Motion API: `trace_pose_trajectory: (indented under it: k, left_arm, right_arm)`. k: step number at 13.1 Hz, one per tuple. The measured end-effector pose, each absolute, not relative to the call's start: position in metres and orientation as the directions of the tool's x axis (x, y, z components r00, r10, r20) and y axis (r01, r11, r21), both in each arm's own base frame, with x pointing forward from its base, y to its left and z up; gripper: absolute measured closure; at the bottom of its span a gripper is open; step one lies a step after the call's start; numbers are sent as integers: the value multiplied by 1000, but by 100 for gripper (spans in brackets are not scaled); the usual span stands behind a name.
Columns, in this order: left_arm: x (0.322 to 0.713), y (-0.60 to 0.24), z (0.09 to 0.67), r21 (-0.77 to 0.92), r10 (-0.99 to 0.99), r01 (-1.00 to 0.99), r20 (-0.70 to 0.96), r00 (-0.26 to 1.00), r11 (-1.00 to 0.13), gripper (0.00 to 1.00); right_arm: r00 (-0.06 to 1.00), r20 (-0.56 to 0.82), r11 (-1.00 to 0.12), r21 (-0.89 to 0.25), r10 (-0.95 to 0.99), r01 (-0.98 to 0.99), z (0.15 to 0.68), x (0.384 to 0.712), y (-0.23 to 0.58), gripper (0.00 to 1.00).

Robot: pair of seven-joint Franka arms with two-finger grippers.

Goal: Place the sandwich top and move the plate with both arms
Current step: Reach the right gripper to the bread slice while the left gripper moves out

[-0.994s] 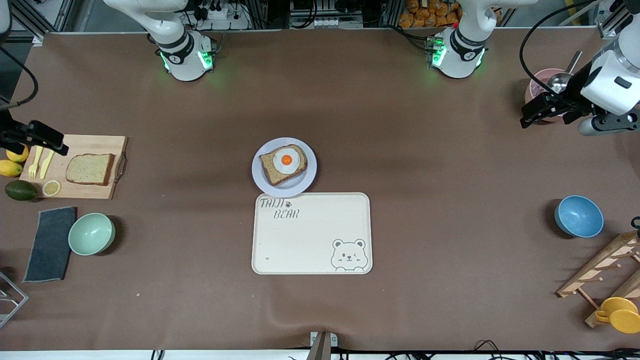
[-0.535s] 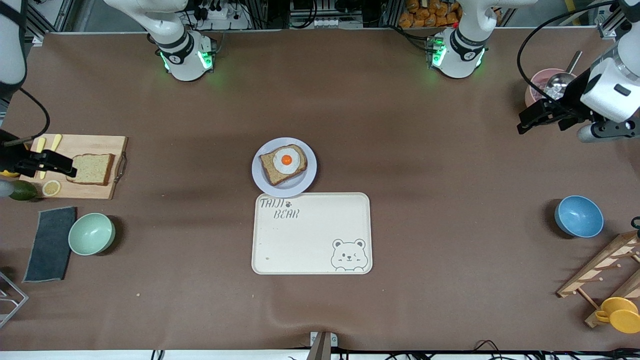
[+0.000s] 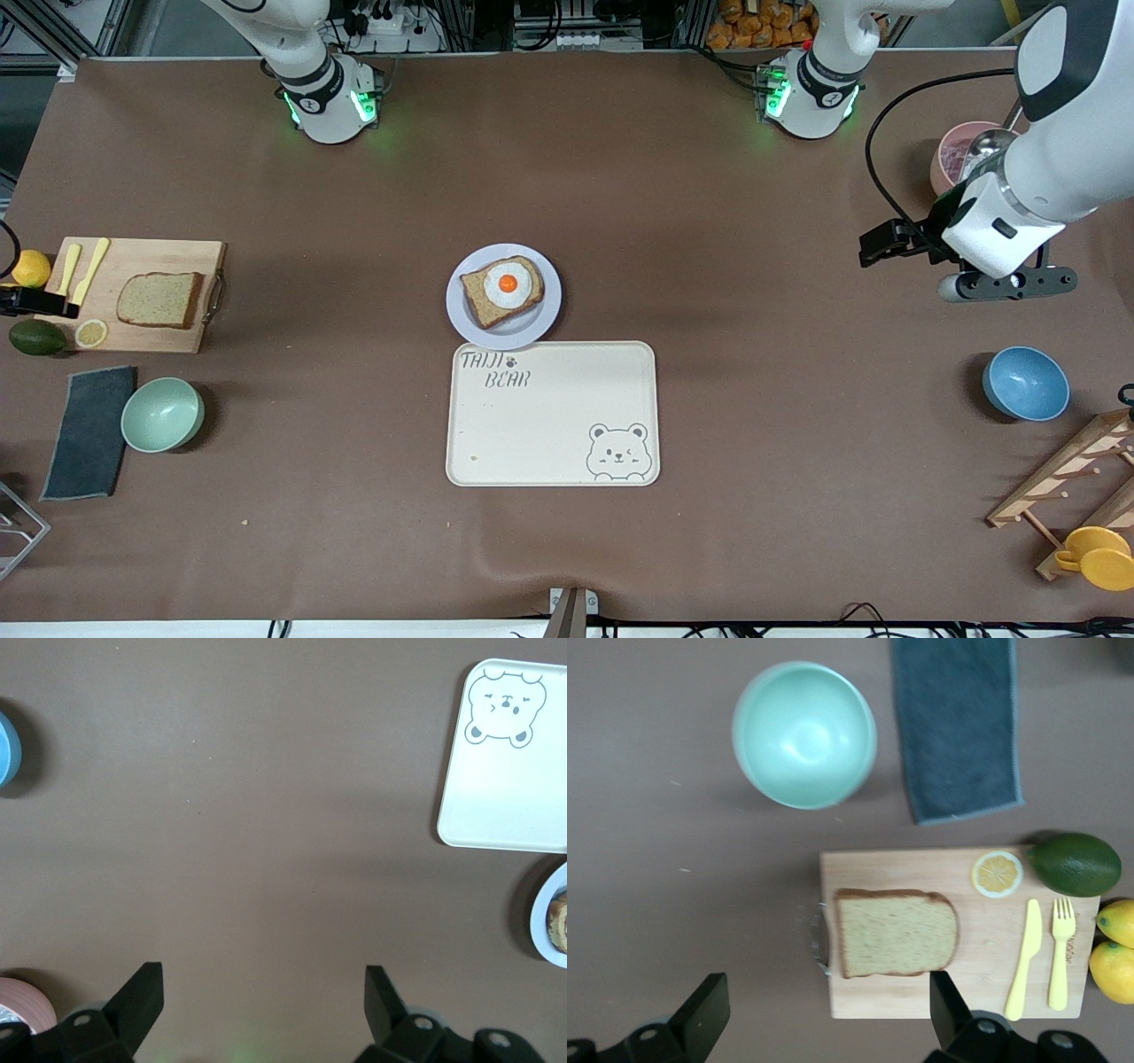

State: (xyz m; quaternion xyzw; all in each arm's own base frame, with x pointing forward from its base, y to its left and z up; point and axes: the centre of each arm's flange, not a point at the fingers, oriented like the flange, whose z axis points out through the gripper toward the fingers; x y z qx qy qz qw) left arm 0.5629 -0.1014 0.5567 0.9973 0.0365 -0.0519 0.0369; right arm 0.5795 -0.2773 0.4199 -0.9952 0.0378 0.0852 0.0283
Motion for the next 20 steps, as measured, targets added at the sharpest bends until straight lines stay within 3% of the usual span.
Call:
trace_pose_trajectory:
  k: [4,7,15,20]
  left_arm:
    - [564,-97,557,78,79,88,-107,991,-993,0]
    - [564,-97,557,116,87,101,-120,989,-988,0]
    - [563,-94,549,219,115,151,-168,979,-964,0]
    - [563,-94,545,236,116,158,-181,977,-959,0]
  right_arm:
    - [987,-154,-996,-76,-39,-51,333,517,-357,0]
    - [990,-137,-996,-79,-15,-26,289,483,-372,0]
    - [995,-98,-999,-47,-5,-10,228,461,-356,0]
    - [994,-109,-998,-53,-9,-15,215,458,-358,0]
